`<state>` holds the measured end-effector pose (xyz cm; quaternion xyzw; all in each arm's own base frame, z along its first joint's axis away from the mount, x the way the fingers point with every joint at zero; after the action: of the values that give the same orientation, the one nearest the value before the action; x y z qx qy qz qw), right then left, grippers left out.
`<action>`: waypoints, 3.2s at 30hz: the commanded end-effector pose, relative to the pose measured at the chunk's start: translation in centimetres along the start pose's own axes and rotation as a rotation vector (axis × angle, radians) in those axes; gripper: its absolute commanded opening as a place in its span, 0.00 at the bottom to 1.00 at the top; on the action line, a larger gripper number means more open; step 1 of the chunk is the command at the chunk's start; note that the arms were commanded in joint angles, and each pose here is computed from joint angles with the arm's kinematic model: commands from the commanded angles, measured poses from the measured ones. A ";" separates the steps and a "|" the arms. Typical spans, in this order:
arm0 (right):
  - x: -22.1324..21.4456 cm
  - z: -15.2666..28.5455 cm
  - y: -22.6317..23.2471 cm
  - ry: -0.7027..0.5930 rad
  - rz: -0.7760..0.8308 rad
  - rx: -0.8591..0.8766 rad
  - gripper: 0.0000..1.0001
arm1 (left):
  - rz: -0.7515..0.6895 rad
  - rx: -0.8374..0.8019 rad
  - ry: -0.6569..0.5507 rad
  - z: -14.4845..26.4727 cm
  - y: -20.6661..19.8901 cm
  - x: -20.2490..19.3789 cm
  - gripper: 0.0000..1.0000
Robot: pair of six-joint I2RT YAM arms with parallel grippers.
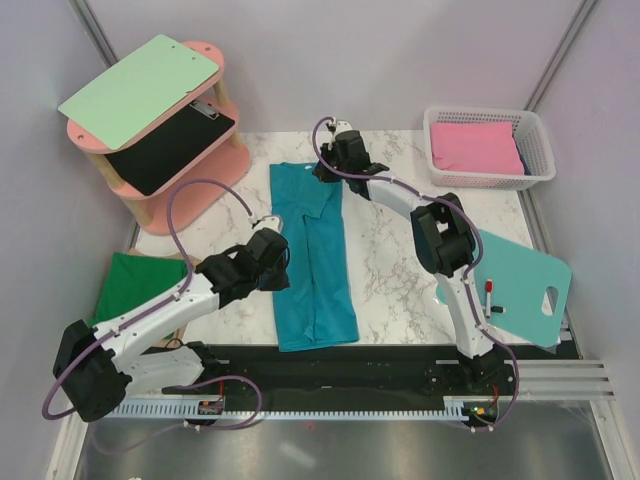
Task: Fold and stack the t-shirts
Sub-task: Rotate the tshirt 90 degrees, then grab the bottom of the folded rectangular tshirt with both arms
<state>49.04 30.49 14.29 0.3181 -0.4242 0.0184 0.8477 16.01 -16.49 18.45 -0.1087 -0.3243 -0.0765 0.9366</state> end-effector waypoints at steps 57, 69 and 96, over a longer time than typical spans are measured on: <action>-13.5 27.3 -3.0 0.305 -0.267 -0.024 0.74 | 0.191 0.088 0.219 -2.9 2.5 -7.4 0.80; -20.5 31.8 -1.4 0.499 -0.461 0.078 0.66 | 0.306 -0.123 0.254 -0.8 2.8 -11.0 0.75; -27.1 29.2 2.4 0.607 -0.513 0.122 0.00 | 0.300 -0.151 0.302 -1.7 2.0 -11.1 0.02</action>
<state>9.23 21.82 7.14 0.4302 -0.0082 -0.0730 0.8997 8.47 -13.50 9.50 -0.1910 -0.1487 0.0229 0.9700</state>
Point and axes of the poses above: each gripper's point midway between its finger pads, its own z axis back along the fingers, its own y axis along the line the jaws close on, x = y × z, the point moved 9 cm from there along z, back along the fingers, and after that the axes turned 9 degrees about -z, right-handed, at the moved point
